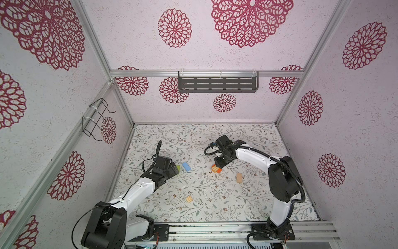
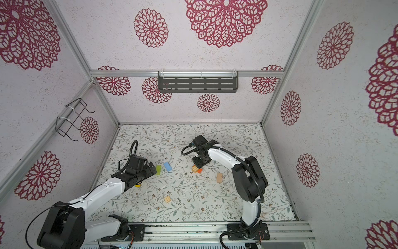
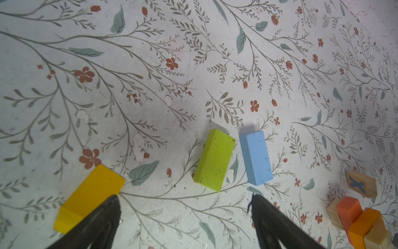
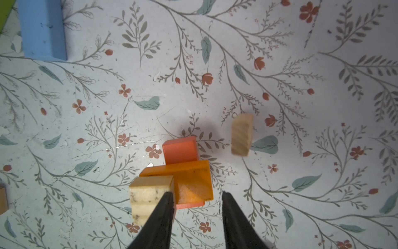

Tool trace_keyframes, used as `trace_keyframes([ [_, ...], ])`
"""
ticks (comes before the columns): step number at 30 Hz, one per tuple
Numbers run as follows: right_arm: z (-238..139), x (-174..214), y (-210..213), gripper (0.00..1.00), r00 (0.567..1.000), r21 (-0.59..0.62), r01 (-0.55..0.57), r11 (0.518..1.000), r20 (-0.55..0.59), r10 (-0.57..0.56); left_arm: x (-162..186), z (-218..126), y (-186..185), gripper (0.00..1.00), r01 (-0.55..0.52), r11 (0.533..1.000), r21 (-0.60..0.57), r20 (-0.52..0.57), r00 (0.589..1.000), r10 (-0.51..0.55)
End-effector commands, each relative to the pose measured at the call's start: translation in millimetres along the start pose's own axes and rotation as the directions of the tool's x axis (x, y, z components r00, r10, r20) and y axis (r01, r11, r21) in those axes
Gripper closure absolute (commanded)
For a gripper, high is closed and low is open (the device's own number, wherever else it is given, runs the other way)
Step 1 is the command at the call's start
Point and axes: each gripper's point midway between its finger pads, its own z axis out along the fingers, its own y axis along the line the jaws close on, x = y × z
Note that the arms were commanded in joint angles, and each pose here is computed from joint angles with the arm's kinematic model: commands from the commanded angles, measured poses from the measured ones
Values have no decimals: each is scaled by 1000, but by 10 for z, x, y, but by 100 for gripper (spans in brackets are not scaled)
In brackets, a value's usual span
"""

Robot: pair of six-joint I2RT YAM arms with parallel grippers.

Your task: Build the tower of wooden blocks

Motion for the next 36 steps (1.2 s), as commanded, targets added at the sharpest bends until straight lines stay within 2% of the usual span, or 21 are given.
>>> trace_keyframes([
  [1, -293, -145, -82, 58, 996, 46, -19, 999, 85, 15, -74, -33, -51, 3, 12, 1000, 23, 25, 1000, -13],
  [7, -508, -239, -241, 57, 984, 62, -117, 991, 144, 107, -97, -55, -64, 3, 13, 1000, 28, 30, 999, -14],
  [10, -514, -270, -300, 65, 980, 74, -143, 987, 149, 131, -98, -56, -69, 3, 12, 1000, 29, 29, 999, -13],
  [13, -432, -299, -286, 65, 982, 59, -147, 987, 131, 138, -92, -59, -65, 3, 10, 1000, 27, 27, 1000, -11],
  [19, -227, -450, -250, 50, 988, 27, -129, 991, 94, 126, -105, -65, -66, 3, 0, 1000, 23, 29, 1000, -1],
  [25, -15, -551, -283, 46, 993, 42, -119, 992, 10, 118, -135, -74, -63, 3, -6, 1000, 16, 37, 999, 6],
  [30, 40, -566, -339, 41, 980, 75, -197, 977, -11, 198, -135, -78, -35, 3, -7, 1000, 5, 42, 999, 6],
  [36, 89, -529, -367, 41, 953, 99, -298, 949, -28, 302, -132, -100, 40, 3, 7, 999, -39, 37, 999, -5],
])
